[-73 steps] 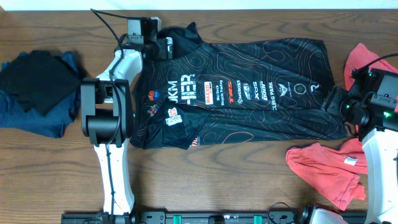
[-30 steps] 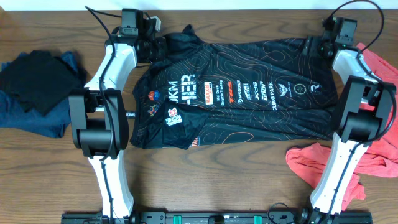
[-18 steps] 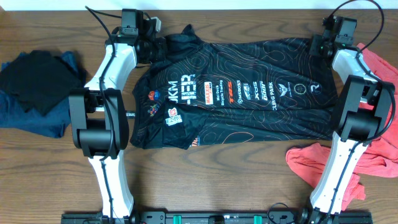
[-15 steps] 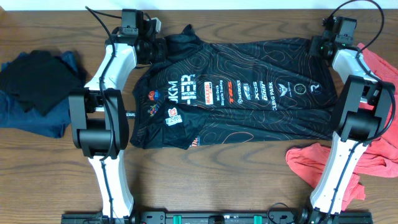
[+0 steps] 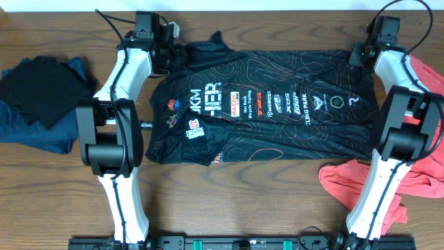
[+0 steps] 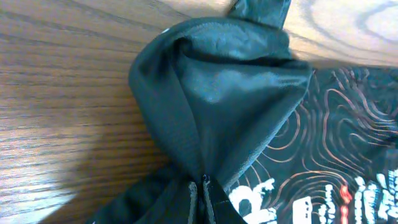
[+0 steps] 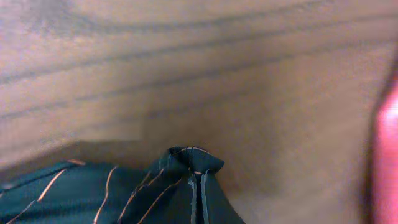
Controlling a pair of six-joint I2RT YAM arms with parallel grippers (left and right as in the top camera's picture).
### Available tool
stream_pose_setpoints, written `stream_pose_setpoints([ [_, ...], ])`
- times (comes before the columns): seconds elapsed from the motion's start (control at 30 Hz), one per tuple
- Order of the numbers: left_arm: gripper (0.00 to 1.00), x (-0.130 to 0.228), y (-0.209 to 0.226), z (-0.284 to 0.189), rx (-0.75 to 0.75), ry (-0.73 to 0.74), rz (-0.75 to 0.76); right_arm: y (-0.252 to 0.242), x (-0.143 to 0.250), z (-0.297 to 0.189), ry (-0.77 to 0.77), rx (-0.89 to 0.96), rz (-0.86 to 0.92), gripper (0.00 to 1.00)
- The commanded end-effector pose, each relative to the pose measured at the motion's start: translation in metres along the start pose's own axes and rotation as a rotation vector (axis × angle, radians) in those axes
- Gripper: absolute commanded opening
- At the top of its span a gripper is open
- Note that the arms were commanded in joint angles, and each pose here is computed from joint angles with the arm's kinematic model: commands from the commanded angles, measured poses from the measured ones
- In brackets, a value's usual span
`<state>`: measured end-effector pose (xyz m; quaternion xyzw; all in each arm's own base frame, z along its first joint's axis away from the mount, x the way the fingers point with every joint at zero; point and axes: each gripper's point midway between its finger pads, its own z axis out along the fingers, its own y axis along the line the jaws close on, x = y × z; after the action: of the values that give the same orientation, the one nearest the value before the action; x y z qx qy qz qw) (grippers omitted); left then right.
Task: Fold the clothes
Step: 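Fold the jersey's top half down toward the hem with both grippers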
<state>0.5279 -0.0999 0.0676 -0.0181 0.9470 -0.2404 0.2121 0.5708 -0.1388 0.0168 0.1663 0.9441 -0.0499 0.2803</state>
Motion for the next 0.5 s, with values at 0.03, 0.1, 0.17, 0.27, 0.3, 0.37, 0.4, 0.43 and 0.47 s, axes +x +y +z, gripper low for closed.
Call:
stream_pose_setpoints([
  [0.03, 0.06, -0.013, -0.018, -0.044, 0.059, -0.047, -0.006, -0.004, -0.031, -0.062, -0.059, 0.038, 0.012, 0.01],
  [0.1, 0.06, -0.009, -0.020, -0.058, 0.053, -0.034, -0.020, -0.006, -0.021, -0.079, -0.008, 0.044, 0.007, 0.01],
  [0.17, 0.06, -0.003, -0.020, -0.070, 0.045, -0.012, -0.040, -0.008, -0.010, -0.094, 0.043, 0.051, 0.002, 0.01],
  [0.27, 0.06, 0.011, -0.020, -0.089, 0.030, 0.034, -0.073, -0.013, 0.010, -0.116, 0.136, 0.064, -0.008, 0.01],
  [0.3, 0.06, 0.018, -0.020, -0.096, 0.025, 0.054, -0.079, -0.016, 0.017, -0.123, 0.167, 0.074, -0.010, 0.01],
  [0.37, 0.06, 0.029, -0.019, -0.106, 0.014, 0.094, -0.096, -0.022, 0.030, -0.134, 0.221, 0.095, -0.016, 0.01],
  [0.4, 0.06, 0.037, -0.018, -0.110, 0.009, 0.122, -0.111, -0.025, 0.038, -0.140, 0.254, 0.109, -0.021, 0.01],
  [0.43, 0.06, 0.046, -0.018, -0.112, 0.004, 0.154, -0.127, -0.028, 0.046, -0.145, 0.291, 0.120, -0.027, 0.01],
  [0.47, 0.06, 0.052, -0.017, -0.113, 0.001, 0.179, -0.130, -0.030, 0.055, -0.148, 0.328, 0.132, -0.033, 0.01],
])
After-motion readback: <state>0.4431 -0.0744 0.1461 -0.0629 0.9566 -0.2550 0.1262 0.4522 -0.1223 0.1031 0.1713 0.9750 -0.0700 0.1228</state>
